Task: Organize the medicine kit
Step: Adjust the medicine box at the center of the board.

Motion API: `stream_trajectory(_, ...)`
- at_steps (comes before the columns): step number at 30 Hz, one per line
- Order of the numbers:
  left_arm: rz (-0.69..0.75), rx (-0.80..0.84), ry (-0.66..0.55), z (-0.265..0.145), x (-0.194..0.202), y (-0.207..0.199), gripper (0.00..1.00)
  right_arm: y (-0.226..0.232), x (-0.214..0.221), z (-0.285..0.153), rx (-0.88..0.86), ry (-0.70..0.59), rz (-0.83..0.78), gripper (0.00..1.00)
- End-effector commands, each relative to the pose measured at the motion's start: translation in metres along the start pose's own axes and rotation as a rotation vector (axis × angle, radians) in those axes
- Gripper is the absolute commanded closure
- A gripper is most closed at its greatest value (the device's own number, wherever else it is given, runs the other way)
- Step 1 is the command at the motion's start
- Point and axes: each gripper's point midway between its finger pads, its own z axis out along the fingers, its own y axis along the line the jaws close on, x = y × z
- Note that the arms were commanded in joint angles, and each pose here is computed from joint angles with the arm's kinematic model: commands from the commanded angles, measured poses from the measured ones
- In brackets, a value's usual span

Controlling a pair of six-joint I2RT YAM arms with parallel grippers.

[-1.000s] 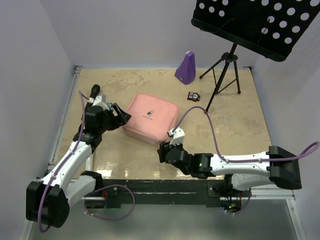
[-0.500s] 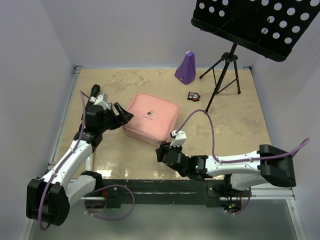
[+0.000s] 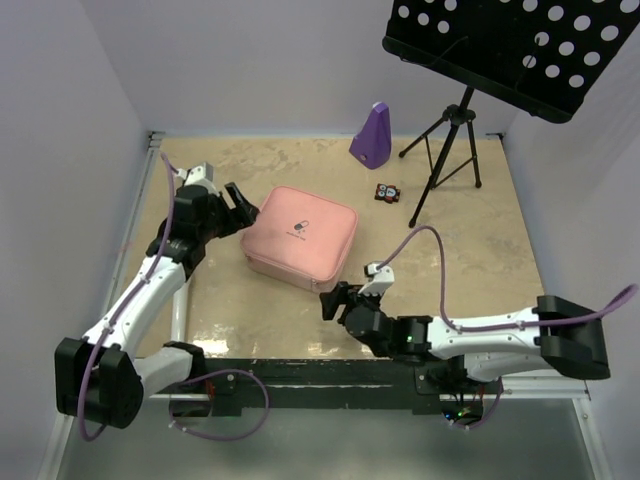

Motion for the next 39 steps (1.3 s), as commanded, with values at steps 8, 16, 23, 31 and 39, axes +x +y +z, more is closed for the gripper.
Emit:
stream_trajectory(8,-0.003,-0.088,-0.086,0.018,-0.022,0.013,0.18,-0.008,-0.122,-0.021,-0.131,-0.166,0.307,0.79)
stream_trajectory(16,-0.038,-0.258,-0.175,0.007,-0.029,0.048,0.16,-0.049,-0.114,0.048,0.136,-0.065,0.104,1.0)
stream_trajectory(23,-0.058,-0.337,-0.12,0.013,-0.017,0.073,0.17,-0.075,-0.084,0.078,0.219,0.016,0.076,1.0)
stream_trajectory(31,-0.075,-0.337,-0.039,0.031,0.001,0.085,0.2,-0.072,-0.059,0.109,0.212,0.108,-0.017,1.0)
stream_trajectory(39,-0.106,-0.305,0.039,0.032,0.038,0.092,0.21,-0.048,-0.063,0.128,0.119,0.096,-0.054,1.0)
